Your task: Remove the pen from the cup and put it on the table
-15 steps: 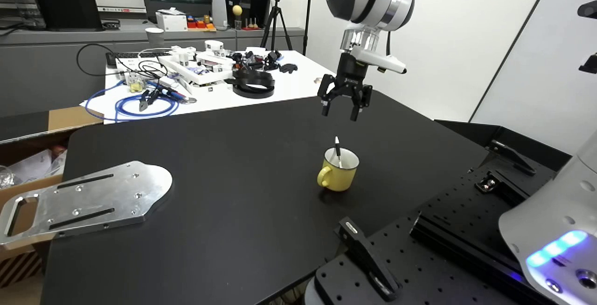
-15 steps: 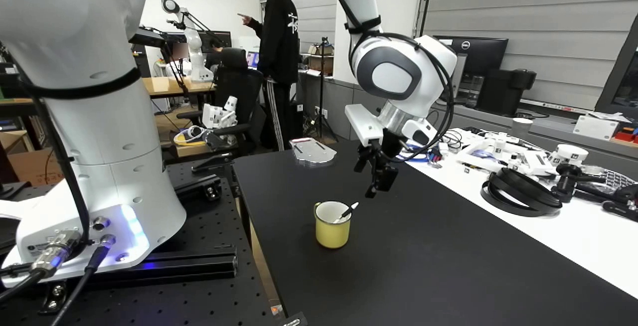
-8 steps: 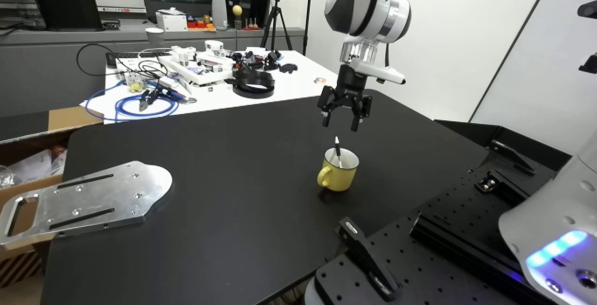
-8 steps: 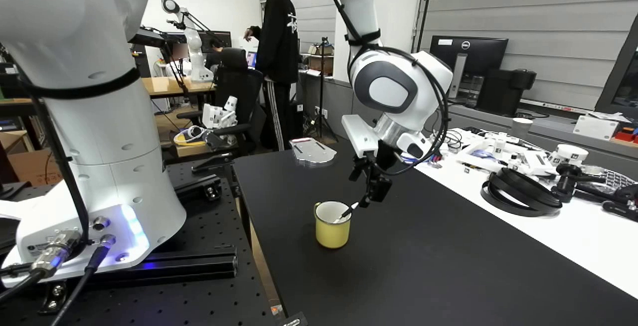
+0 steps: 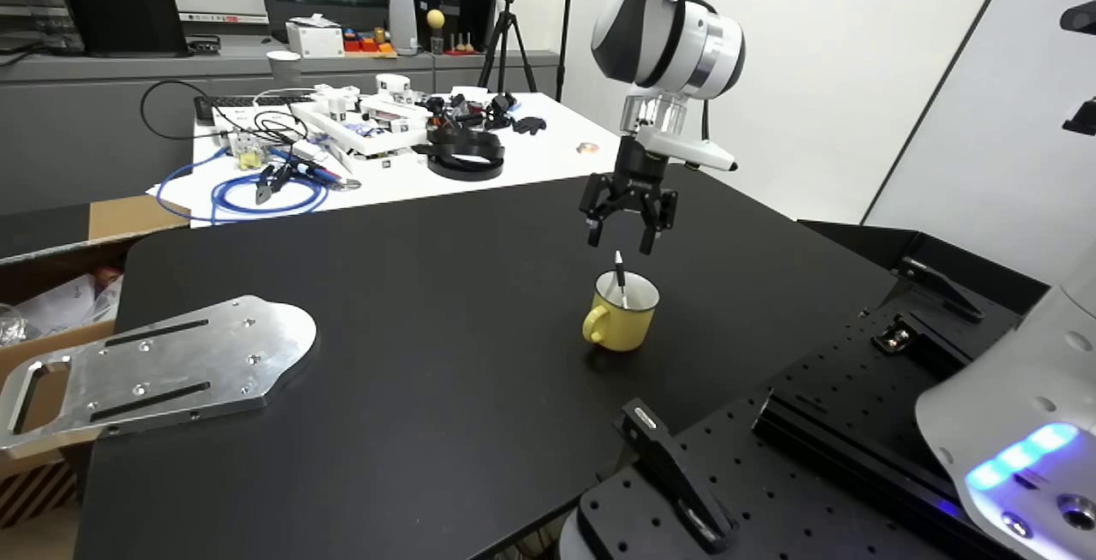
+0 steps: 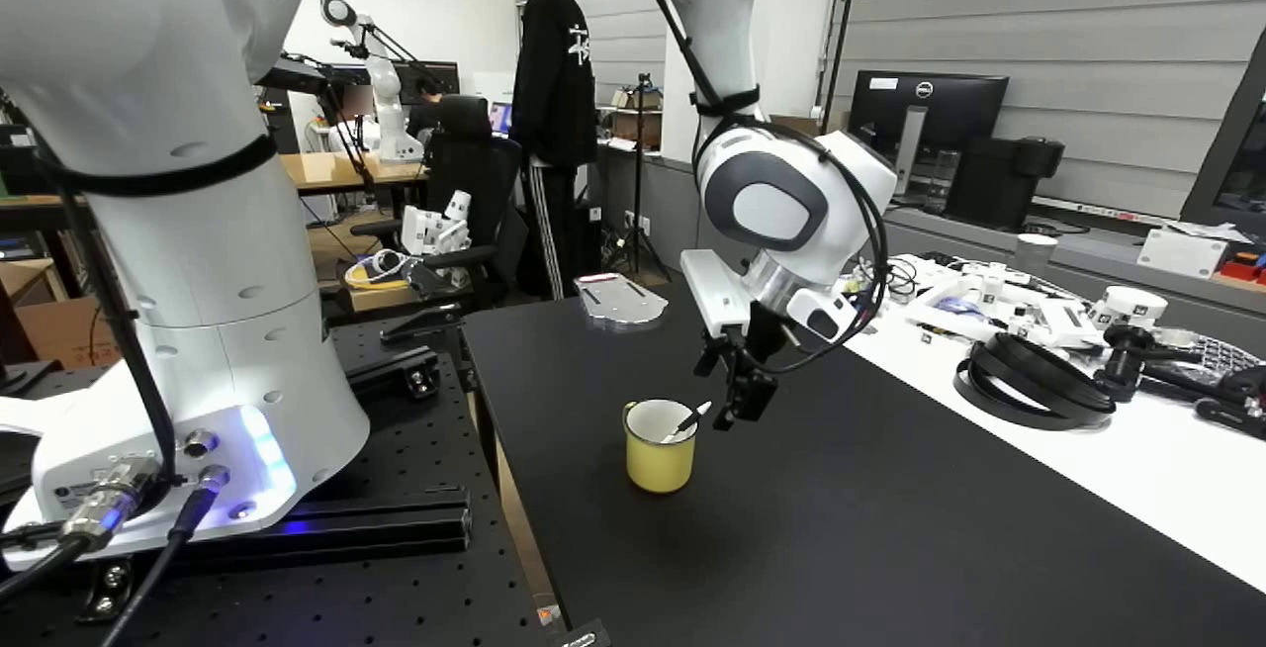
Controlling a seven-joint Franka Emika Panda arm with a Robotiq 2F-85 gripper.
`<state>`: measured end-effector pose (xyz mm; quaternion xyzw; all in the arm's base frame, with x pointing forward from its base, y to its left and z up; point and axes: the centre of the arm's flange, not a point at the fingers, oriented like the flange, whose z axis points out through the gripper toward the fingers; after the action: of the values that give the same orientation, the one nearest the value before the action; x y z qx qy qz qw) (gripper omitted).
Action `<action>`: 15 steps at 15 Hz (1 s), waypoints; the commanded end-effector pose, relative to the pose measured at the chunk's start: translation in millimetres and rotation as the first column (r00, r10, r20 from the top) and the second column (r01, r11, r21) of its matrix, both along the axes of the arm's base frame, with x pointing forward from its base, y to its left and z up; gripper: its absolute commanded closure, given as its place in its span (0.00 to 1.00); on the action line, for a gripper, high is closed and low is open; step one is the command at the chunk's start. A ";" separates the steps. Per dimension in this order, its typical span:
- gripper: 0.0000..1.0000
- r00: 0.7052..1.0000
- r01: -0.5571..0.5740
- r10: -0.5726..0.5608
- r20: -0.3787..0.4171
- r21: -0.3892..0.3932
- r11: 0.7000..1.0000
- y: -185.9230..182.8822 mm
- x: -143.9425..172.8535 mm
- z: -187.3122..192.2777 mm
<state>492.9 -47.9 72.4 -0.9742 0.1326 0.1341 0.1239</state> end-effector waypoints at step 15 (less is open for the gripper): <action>0.50 0.998 0.022 -0.024 -0.066 -0.026 0.999 -5.1 16.1 -32.9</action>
<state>498.7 -51.6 39.4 -0.9719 0.1373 0.1530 0.1150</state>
